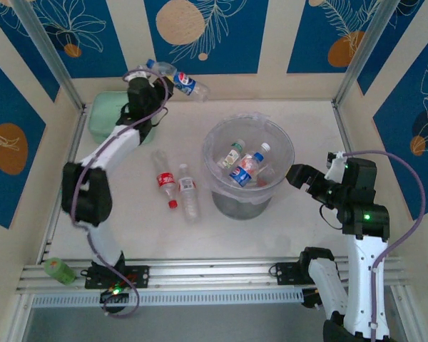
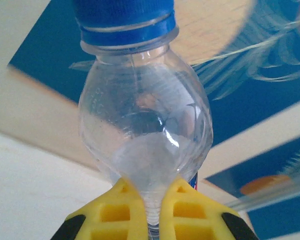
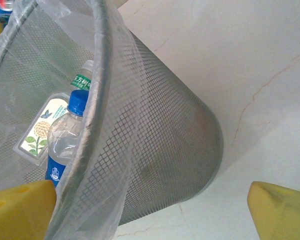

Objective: Put the plastic bottles in the bin

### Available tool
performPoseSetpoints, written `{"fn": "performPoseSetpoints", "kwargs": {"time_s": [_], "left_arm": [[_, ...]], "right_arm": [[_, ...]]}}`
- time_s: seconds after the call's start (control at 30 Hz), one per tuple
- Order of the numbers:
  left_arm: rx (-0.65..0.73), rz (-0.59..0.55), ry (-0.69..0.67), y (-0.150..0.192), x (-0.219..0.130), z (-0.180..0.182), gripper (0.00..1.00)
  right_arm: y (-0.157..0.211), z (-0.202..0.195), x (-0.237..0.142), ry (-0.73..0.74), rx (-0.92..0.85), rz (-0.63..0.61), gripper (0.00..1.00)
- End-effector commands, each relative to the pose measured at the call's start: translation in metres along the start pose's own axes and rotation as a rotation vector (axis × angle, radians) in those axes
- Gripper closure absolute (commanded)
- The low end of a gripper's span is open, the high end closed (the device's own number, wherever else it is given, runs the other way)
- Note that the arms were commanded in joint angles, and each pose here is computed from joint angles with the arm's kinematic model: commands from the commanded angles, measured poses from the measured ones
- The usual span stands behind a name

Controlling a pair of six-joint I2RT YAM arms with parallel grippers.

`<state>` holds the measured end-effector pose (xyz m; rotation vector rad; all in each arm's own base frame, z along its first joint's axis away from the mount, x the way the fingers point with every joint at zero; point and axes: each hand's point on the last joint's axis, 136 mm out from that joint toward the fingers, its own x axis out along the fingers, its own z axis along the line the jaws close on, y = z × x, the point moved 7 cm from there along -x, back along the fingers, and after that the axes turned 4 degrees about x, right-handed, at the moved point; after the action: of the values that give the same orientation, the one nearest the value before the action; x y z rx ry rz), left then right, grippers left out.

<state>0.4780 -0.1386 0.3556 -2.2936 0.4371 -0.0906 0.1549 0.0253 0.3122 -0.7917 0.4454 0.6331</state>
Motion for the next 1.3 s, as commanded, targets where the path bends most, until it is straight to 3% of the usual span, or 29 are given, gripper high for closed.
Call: {"fn": "performPoseSetpoints", "kwargs": {"time_s": [0.0,0.13,0.3,0.4,0.57,0.83,0.93,1.0,1.13,1.27], "left_arm": [[0.150,-0.060,0.166,-0.043,-0.066,-0.058,1.00],[0.172,0.063,0.308,-0.040,-0.123,-0.100,1.00],[0.268,0.258,0.469,0.008,-0.167,-0.160,1.00],[0.259,0.378,0.533,0.036,-0.175,-0.183,1.00],[0.193,0.455,0.513,0.089,-0.178,-0.188,1.00],[0.253,0.567,0.423,0.166,-0.160,-0.181,1.00],[0.306,0.597,0.416,0.178,-0.159,-0.187,0.77],[0.334,0.610,0.412,0.183,-0.160,-0.190,0.68],[0.364,0.610,0.387,0.188,-0.164,-0.186,0.48],[0.419,0.541,0.357,0.168,-0.176,-0.182,0.40]], "right_arm": [[-0.015,0.016,-0.010,-0.046,-0.034,-0.067,0.03],[-0.032,0.027,-0.013,-0.071,-0.066,-0.116,0.03],[-0.059,0.042,-0.016,-0.087,-0.097,-0.180,0.03],[-0.072,0.057,-0.022,-0.129,-0.120,-0.207,0.03],[-0.080,0.078,-0.035,-0.164,-0.160,-0.240,0.03],[-0.073,0.100,-0.027,-0.213,-0.234,-0.144,0.07],[-0.068,0.110,-0.021,-0.194,-0.301,-0.101,0.07],[-0.064,0.115,-0.012,-0.170,-0.348,-0.070,0.07],[-0.057,0.120,0.006,-0.089,-0.436,-0.022,0.18],[-0.056,0.129,0.018,-0.037,-0.505,0.006,0.32]]}}
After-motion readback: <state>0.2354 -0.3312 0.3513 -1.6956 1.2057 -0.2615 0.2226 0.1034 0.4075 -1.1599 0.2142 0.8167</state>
